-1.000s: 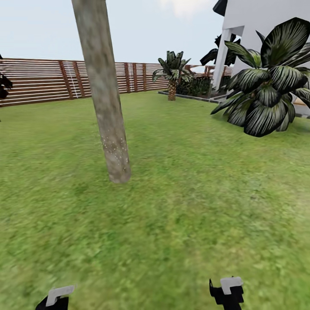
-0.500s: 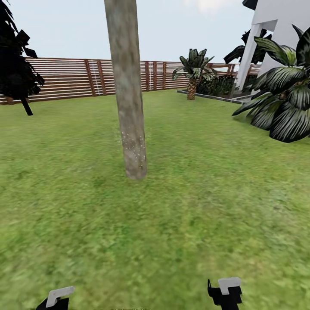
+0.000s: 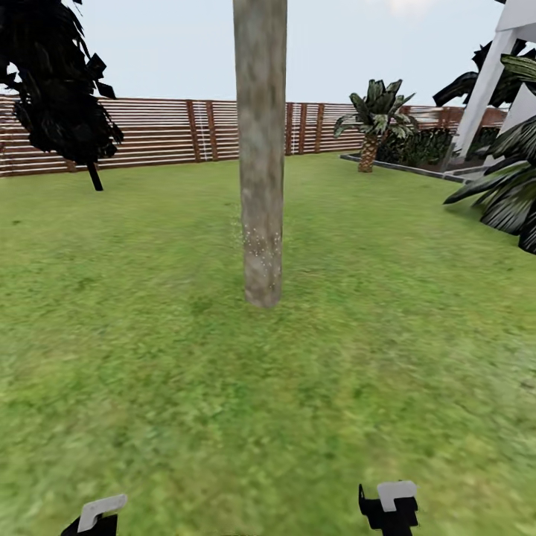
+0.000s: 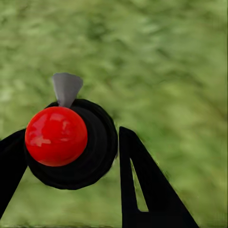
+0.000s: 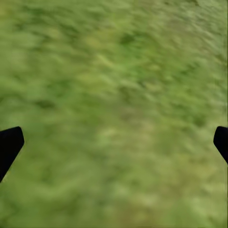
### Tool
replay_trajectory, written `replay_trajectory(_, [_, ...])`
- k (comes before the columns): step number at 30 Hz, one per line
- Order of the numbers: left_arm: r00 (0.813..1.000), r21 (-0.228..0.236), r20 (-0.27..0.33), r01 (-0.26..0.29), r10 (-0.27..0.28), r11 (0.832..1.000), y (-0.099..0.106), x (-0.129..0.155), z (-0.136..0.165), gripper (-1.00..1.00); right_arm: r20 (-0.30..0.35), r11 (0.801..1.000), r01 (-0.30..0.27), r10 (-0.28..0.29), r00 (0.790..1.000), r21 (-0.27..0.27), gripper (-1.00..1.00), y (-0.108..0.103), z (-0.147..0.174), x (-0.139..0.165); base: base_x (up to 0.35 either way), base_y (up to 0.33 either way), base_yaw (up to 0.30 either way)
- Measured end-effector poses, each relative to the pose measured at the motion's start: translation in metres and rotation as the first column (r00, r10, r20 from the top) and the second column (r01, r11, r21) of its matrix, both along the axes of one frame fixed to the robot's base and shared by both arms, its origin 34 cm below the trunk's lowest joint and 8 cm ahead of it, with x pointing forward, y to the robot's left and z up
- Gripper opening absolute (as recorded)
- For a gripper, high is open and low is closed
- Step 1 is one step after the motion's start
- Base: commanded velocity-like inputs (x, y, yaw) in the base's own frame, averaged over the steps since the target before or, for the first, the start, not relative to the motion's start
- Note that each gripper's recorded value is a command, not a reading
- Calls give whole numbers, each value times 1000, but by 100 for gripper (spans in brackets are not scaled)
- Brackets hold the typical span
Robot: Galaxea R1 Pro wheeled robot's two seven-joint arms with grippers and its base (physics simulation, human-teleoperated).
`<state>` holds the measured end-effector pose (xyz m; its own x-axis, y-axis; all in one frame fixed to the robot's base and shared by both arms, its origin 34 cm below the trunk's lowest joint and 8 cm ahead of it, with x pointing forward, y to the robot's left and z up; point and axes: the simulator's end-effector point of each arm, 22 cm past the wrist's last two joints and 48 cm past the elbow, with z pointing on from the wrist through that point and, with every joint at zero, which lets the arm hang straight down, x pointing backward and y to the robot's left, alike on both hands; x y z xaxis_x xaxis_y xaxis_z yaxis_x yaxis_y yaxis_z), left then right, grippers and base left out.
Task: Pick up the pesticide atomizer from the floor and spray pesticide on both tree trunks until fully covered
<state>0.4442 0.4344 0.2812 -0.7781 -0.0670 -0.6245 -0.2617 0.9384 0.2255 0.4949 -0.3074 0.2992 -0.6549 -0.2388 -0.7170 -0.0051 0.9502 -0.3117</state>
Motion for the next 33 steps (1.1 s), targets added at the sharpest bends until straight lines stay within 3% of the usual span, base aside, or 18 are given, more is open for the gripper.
replay_trajectory(33, [1000, 1, -5, -12, 12, 1000, 3, -3, -2, -100, -7, 1000, -3, 3, 1000, 11, 100, 8, -3, -2, -41, 9, 279])
